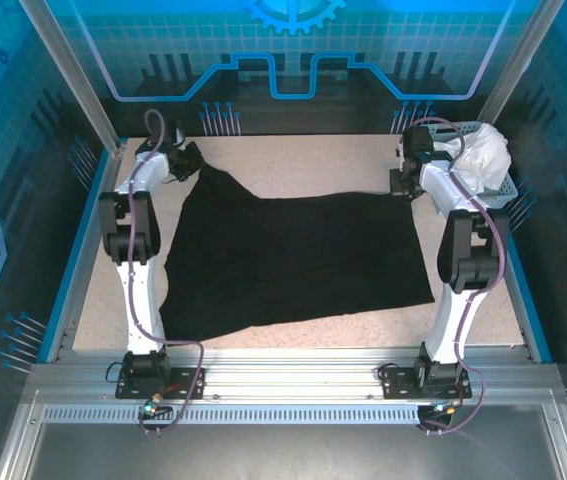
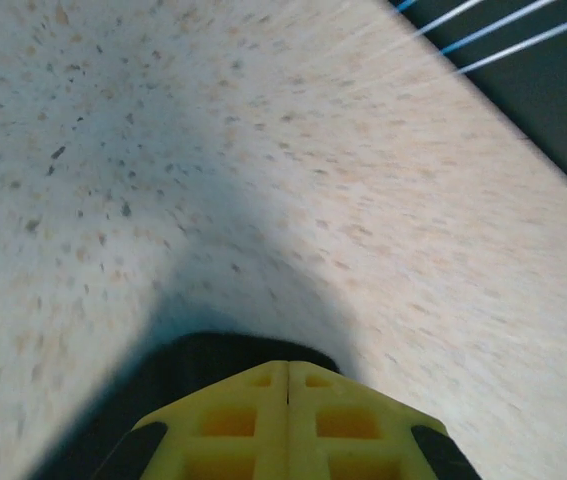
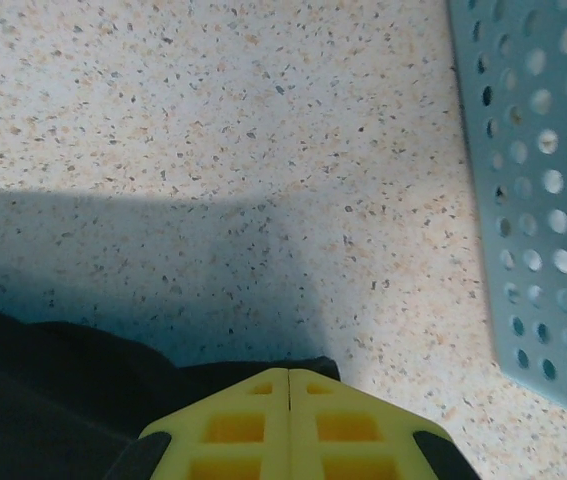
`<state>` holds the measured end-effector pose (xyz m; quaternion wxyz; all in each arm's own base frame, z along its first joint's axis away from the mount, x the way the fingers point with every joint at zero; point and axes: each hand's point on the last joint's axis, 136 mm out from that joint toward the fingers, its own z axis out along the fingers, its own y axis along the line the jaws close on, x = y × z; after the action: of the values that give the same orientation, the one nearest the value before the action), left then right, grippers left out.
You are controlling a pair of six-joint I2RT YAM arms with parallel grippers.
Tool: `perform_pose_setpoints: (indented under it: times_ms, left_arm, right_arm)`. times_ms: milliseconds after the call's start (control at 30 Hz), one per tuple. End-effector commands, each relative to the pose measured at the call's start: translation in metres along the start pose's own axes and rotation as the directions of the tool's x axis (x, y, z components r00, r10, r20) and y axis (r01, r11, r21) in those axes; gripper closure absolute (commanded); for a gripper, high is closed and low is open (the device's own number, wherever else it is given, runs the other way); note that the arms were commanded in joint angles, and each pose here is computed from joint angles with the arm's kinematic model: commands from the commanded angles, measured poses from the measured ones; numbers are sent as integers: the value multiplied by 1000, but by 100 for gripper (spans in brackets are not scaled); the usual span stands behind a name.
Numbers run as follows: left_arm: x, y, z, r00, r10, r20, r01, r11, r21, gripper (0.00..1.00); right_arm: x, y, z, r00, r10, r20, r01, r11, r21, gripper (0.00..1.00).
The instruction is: Fold the inside-out t-shirt
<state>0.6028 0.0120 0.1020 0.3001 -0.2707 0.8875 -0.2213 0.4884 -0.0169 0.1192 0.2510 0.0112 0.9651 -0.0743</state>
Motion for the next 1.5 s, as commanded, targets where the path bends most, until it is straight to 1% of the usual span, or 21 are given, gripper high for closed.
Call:
perform_pose_setpoints:
  times_ms: [0,167,300,367,467,533,767,833,900,967,1067,1167,1333,1400,1467]
  left_arm:
    - [-19,-50,-78,990,4,144,-27,987,157,100]
    - [24,-47,-144,983,-54,178,16,978,208,100]
    - [66,-36,-189,978,-99,183,54,971,232,100]
    - [85,-28,-205,978,-112,174,71,972,224,100]
    - [107,-18,-228,982,-103,161,73,981,182,100]
    - [121,-14,-241,985,-95,144,69,982,174,100]
    - [176,-5,-258,995,-95,-27,99,980,174,100]
    - [184,-2,-265,997,-67,-42,73,984,160,100]
    - [192,7,-270,998,-35,-58,41,993,113,100]
    - [198,18,-273,998,-11,-66,15,998,64,100]
    - [206,33,-279,999,10,-50,-10,1000,4,100]
    - [214,45,-287,1000,15,-23,-15,999,-30,100]
    - [243,67,-299,999,6,-41,-9,996,-90,100]
    - [256,75,-300,998,-10,-54,5,995,-97,100]
    - [262,78,-302,998,-10,-55,4,994,-108,100]
  right_arm:
    - [-3,-6,-30,997,27,66,-29,999,21,100]
    - [17,-16,-40,992,105,68,-106,994,12,100]
    - [35,-26,-42,981,183,66,-183,983,-5,100]
    - [44,-31,-41,973,222,59,-221,975,-13,100]
    - [57,-43,-42,957,284,56,-284,959,-12,100]
    - [63,-50,-41,946,321,52,-320,947,-19,100]
    - [82,-55,-38,937,348,15,-348,937,-12,100]
    - [85,-55,-38,939,345,7,-345,939,-8,100]
    - [88,-55,-38,939,344,-1,-344,939,-7,100]
    - [92,-51,-37,940,342,-17,-342,939,-18,100]
    - [102,-46,-33,939,340,-41,-341,940,-22,100]
    - [112,-41,-28,935,348,-68,-351,936,-36,100]
    - [127,-38,-19,927,356,-114,-362,932,-28,100]
    - [128,-37,-16,925,360,-121,-365,930,-29,100]
    - [128,-36,-13,923,362,-131,-368,929,-26,100]
